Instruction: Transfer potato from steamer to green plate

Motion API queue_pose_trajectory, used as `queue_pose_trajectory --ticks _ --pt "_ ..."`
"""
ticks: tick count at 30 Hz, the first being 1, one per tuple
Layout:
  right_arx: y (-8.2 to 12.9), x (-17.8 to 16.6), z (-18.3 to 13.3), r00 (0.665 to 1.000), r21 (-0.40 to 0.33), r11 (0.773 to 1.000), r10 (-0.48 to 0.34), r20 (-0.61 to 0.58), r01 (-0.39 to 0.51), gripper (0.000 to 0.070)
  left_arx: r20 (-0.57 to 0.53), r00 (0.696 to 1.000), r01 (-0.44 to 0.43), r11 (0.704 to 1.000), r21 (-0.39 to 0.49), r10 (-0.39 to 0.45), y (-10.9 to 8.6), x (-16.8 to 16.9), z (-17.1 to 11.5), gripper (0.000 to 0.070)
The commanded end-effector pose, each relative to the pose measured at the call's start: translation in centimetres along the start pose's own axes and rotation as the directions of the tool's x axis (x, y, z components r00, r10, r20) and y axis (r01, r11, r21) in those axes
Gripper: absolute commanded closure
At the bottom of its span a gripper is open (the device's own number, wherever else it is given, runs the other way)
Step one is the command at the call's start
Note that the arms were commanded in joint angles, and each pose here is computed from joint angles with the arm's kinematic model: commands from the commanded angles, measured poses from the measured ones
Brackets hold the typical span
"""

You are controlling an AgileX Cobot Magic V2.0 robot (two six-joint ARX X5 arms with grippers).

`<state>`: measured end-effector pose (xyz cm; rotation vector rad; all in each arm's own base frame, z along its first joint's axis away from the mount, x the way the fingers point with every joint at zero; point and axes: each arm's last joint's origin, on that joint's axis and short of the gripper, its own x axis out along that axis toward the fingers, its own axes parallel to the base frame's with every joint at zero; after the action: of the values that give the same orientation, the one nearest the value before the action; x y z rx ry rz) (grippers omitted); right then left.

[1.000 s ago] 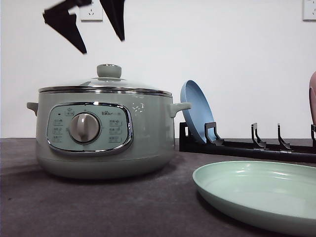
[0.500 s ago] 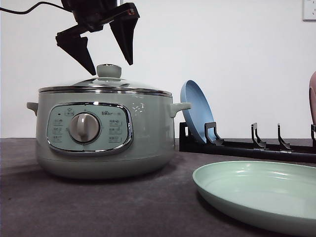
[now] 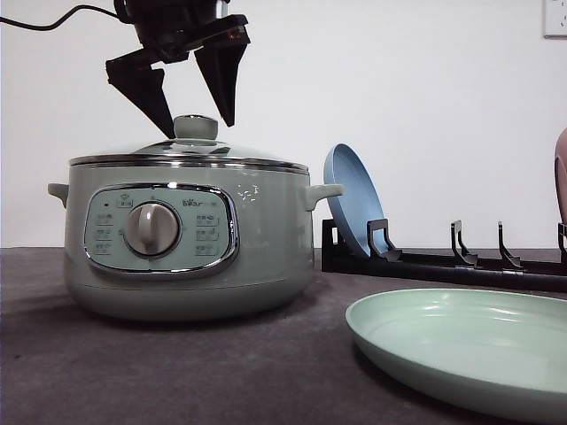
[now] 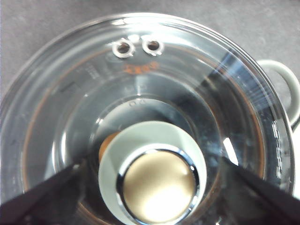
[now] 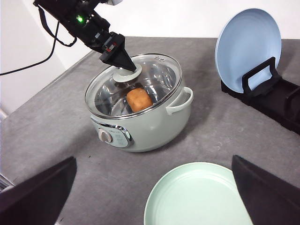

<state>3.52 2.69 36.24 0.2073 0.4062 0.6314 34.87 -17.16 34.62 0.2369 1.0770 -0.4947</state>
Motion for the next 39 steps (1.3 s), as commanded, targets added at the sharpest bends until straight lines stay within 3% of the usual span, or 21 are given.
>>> queue_pose_trajectory --ticks 1,4,16,23,26,27,34,39 --pt "0.1 -0.1 0.3 1.0 0.009 1.0 0.01 0.015 -0.01 0.0 0.008 1.0 0.004 1.0 0.016 -0.004 -0.3 0.2 0.5 0.0239" --pt "0.1 -0.1 0.3 1.0 0.01 1.0 0.01 0.016 -0.01 0.0 0.007 1.0 0.006 1.0 0.02 -0.006 -0.5 0.3 0.5 0.0286" --pt "0.1 -0.1 0.3 1.0 0.017 1.0 0.01 0.015 -0.01 0.0 -0.014 1.0 0.008 1.0 0.02 -0.008 -0.5 0.6 0.4 0.0304" --pt "0.1 -0.1 0.3 1.0 0.03 0.999 0.01 0.016 -0.011 0.0 -0.017 1.0 0.008 1.0 0.02 -0.008 -0.5 0.7 0.4 0.051" --pt "0.1 -0.1 0.3 1.0 0.03 0.999 0.01 0.016 -0.01 0.0 -0.017 1.0 0.008 1.0 0.02 -0.008 -0.5 0.7 0.4 0.0679" --pt "0.1 -0.1 0.3 1.0 0.03 1.0 0.01 0.016 -0.01 0.0 -0.016 1.0 0.008 1.0 0.02 -0.007 -0.5 0.7 0.4 0.0694" --pt "0.1 -0.1 0.3 1.0 0.03 1.0 0.01 0.016 -0.01 0.0 0.007 1.0 0.005 1.0 0.018 -0.005 -0.5 0.2 0.6 0.07" --pt "0.1 -0.1 0.3 1.0 0.03 1.0 0.01 0.016 -0.01 0.0 0.063 0.998 0.003 1.0 0.018 -0.004 -0.6 -2.2 1.3 0.07"
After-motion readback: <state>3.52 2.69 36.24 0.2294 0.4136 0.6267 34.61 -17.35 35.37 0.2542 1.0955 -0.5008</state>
